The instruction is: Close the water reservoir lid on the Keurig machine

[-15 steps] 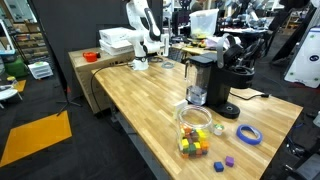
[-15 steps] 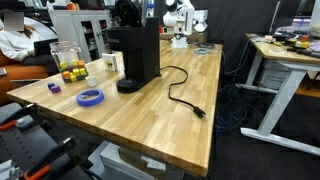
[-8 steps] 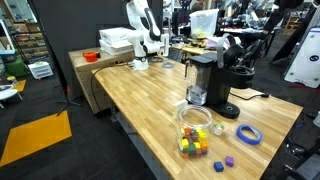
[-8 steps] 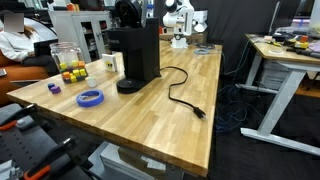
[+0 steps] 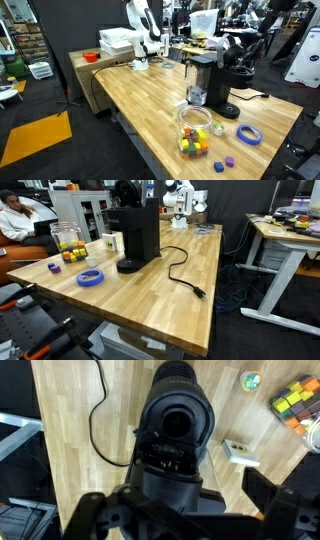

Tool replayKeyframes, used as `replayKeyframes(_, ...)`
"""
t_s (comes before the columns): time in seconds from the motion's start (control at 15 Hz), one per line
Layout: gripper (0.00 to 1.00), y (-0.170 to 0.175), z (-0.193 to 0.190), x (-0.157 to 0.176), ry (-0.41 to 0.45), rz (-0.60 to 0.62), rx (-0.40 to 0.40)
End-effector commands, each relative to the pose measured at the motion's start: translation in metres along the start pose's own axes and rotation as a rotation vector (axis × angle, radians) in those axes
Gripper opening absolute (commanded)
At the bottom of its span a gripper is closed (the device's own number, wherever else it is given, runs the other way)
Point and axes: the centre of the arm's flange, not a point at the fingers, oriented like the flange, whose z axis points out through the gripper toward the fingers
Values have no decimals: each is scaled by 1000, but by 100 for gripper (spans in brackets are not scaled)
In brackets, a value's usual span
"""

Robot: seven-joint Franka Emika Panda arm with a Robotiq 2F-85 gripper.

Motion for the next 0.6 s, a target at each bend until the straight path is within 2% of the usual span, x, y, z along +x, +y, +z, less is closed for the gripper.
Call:
replayKeyframes(0.0, 100, 9, 1, 21, 12, -119, -1)
replayKeyframes(0.2, 100, 19, -2, 26, -26, -278, -36)
replayKeyframes(0.47, 100, 33, -3, 34, -50, -474, -149)
replayKeyframes(0.53, 100, 24, -2, 25, -44, -390, -108)
